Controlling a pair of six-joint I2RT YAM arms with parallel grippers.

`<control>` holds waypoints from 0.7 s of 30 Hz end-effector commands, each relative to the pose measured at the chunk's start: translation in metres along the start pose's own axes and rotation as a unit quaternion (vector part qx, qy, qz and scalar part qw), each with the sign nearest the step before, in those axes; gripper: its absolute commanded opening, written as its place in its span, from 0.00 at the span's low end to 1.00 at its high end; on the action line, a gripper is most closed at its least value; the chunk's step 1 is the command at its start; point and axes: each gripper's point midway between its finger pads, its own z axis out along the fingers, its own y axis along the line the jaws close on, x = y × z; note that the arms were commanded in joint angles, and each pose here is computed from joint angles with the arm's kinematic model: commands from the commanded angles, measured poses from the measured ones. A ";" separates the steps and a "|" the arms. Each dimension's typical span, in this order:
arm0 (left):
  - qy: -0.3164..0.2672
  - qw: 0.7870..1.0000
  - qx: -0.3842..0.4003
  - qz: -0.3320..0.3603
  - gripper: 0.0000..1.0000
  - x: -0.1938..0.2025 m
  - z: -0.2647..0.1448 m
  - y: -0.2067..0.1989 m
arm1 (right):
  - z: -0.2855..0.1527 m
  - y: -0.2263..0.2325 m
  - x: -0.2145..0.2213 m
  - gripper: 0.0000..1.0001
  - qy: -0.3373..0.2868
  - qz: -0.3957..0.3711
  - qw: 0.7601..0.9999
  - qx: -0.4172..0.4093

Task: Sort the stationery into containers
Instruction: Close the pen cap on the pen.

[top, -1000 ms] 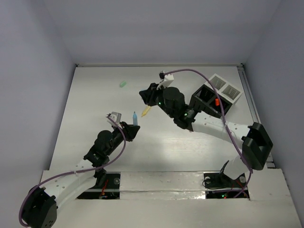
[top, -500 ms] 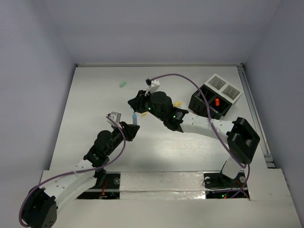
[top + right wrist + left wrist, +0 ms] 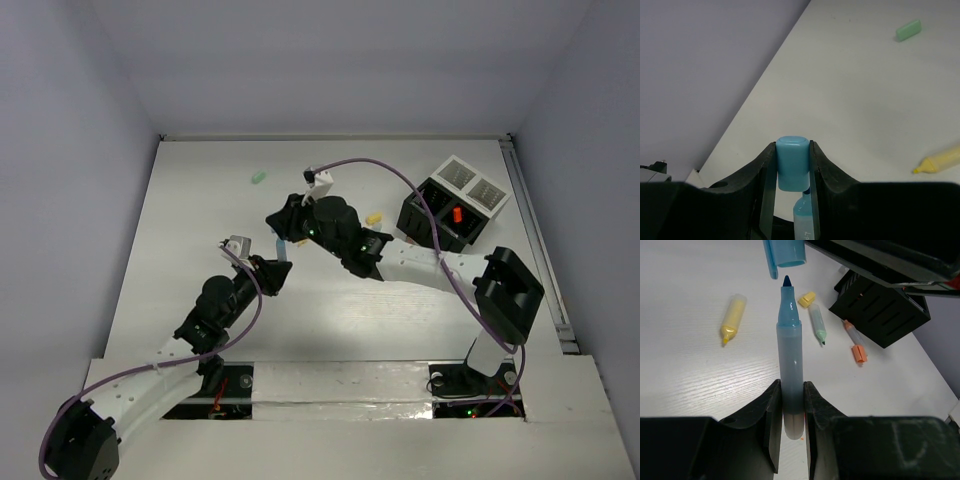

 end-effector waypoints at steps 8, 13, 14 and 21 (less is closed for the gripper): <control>-0.028 1.000 0.007 0.005 0.00 -0.014 -0.001 -0.005 | 0.004 0.008 0.002 0.00 -0.013 0.005 1.000 -0.003; -0.027 1.000 0.009 0.006 0.00 -0.013 -0.001 -0.005 | 0.006 0.004 0.005 0.00 -0.012 -0.002 1.000 0.003; -0.027 1.000 0.011 0.006 0.00 -0.013 -0.001 -0.006 | 0.006 0.005 0.004 0.00 -0.013 -0.001 1.000 0.002; -0.029 1.000 0.007 0.005 0.00 -0.014 -0.003 -0.005 | 0.003 0.002 0.007 0.00 -0.011 -0.001 1.000 0.003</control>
